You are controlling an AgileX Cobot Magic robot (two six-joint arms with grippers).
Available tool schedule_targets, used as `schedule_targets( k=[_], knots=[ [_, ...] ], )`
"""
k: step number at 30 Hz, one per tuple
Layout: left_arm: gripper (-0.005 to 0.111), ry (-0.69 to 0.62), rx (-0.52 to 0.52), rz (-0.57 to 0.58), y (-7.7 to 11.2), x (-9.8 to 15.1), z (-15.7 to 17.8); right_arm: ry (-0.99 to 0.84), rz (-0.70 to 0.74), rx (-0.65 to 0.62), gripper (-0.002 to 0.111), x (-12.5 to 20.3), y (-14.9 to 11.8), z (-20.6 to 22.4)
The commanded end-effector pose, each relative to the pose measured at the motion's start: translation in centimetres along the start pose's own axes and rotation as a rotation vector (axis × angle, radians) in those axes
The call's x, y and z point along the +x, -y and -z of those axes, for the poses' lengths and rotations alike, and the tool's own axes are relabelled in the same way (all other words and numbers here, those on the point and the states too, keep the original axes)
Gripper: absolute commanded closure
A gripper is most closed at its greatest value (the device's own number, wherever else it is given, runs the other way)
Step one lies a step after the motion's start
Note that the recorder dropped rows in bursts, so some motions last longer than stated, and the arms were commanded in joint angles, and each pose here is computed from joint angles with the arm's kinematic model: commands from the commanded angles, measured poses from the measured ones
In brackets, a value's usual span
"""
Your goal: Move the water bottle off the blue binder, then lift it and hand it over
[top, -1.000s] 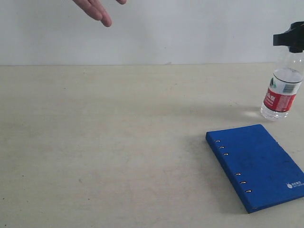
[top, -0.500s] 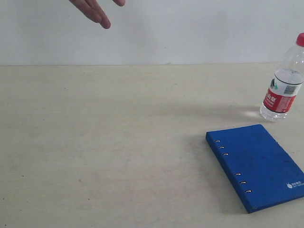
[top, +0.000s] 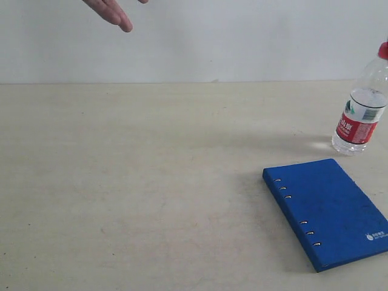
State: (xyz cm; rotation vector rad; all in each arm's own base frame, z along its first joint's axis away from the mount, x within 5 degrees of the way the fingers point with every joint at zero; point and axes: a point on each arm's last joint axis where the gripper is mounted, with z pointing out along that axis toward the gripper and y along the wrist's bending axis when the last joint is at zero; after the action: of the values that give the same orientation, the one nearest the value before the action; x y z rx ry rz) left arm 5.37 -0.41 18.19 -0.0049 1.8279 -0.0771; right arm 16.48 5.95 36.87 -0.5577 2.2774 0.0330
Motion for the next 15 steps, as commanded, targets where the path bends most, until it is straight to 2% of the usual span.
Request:
schedule_targets(
  k=[1, 4, 8, 9, 10, 11, 13, 14, 15],
  knots=[
    [0.1, 0.008, 0.007, -0.009, 0.0, -0.1, 0.0, -0.285, 0.156, -0.316, 0.076, 4.8, -4.0, -2.6],
    [0.1, 0.008, 0.007, -0.009, 0.0, -0.1, 0.0, -0.238, 0.121, -0.246, 0.077, 6.7, -3.9, -5.2],
    [0.1, 0.047, 0.002, -0.034, 0.0, -0.4, 0.1, -0.161, -0.057, -0.175, 0.077, 8.1, -3.9, -7.2],
    [0.1, 0.069, 0.017, 0.052, 0.1, -0.6, 0.1, -0.163, -0.084, -0.176, 0.077, 8.4, -4.0, -7.4],
    [0.1, 0.096, 0.051, 0.226, 0.3, -0.9, 0.1, -0.179, -0.107, -0.175, 0.077, 8.7, -4.1, -7.7],
    [0.1, 0.11, 0.095, 0.446, 0.6, -1.2, 0.1, -0.196, -0.117, -0.173, 0.077, 9.1, -4.1, -8.0],
    [0.1, 0.073, 0.187, 0.806, 1.2, -1.3, 0.2, -0.219, -0.129, -0.168, 0.077, 9.6, -4.2, -8.6],
    [0.1, 0.039, 0.23, 0.901, 1.6, -1.2, 0.3, -0.215, -0.131, -0.156, 0.077, 9.7, -4.0, -8.8],
    [0.1, 0.025, 0.255, 0.93, 1.9, -1.2, 0.3, -0.212, -0.142, -0.139, 0.077, 9.8, -3.8, -9.1]
  ],
)
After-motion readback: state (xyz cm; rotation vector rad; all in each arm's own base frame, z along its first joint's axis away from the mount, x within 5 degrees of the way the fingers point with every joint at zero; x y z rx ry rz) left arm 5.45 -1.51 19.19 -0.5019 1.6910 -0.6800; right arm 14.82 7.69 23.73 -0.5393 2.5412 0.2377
